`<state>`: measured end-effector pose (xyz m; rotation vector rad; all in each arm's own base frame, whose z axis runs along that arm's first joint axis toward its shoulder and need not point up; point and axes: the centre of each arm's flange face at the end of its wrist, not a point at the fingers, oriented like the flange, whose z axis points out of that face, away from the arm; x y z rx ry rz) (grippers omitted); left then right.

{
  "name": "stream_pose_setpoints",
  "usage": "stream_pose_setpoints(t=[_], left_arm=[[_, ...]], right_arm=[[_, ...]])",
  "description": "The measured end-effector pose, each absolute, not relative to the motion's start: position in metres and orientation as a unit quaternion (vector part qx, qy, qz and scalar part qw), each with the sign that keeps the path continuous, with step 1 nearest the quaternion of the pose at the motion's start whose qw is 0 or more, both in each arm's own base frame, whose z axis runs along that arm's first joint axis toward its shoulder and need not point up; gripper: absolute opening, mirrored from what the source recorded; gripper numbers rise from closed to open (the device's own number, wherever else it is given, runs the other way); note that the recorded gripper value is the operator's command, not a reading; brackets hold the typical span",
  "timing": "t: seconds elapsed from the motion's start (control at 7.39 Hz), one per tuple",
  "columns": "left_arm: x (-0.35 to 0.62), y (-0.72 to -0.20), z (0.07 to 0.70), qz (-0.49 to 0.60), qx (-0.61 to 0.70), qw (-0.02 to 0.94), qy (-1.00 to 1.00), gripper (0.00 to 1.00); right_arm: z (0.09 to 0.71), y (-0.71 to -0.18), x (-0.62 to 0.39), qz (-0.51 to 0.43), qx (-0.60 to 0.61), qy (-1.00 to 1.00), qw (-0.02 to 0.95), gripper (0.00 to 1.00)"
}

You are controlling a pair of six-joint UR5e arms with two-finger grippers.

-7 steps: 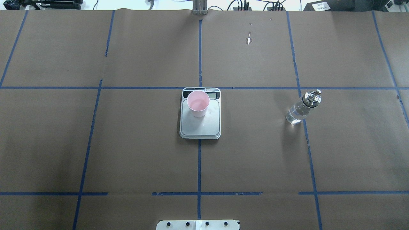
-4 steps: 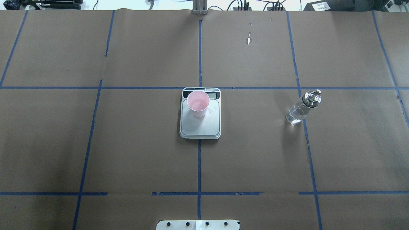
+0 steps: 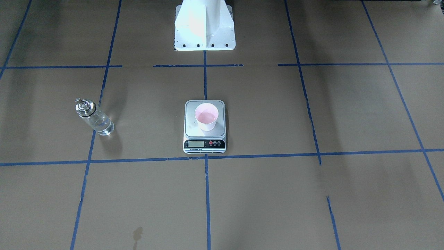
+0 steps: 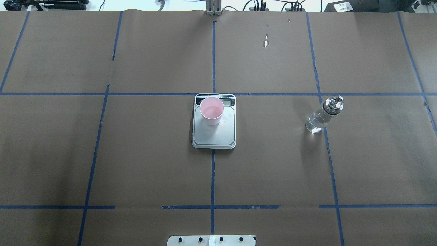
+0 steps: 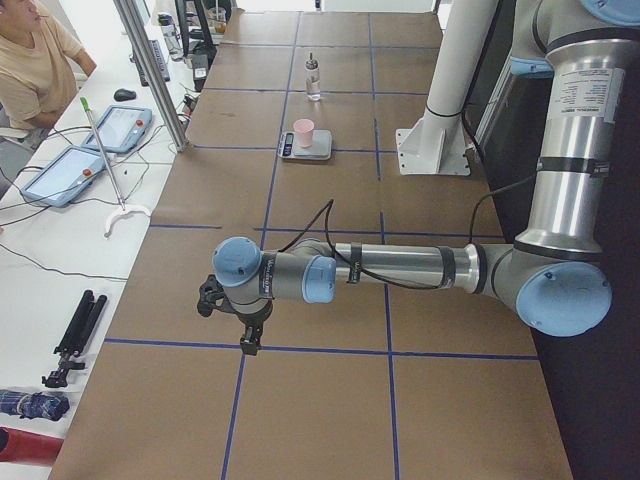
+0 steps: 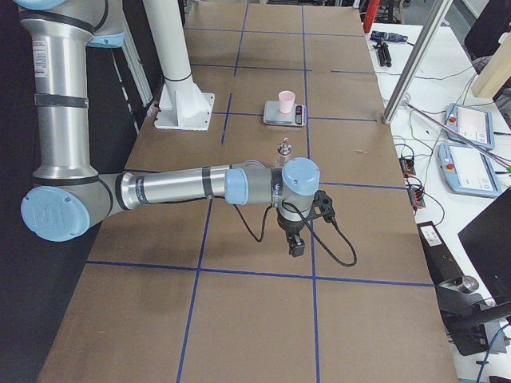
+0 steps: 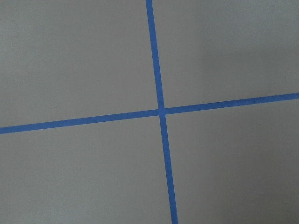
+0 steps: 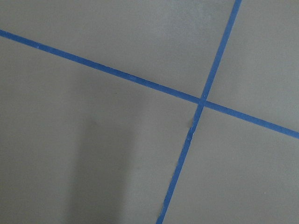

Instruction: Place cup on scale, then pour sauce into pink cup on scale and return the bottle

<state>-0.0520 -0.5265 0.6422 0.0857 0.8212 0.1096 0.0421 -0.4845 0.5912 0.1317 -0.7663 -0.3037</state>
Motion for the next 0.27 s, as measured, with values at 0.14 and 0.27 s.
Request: stream_pose_setpoints(t=[0.14,0.27], left_arm=[[-0.0520,-0.5277,0.6410,0.053,0.043,0.915,0.399,1.00],[-0.0520,-0.5291,0.6392,0.053,0.044,0.915,0.399,1.00]], right_arm=[[0.5922,-0.4839,0.0421,-0.147,0.063,-0.372,0.914,1.00],[0.5937,-0.4832,0.0422,-0.146,0.061,-0.372,0.914,1.00]])
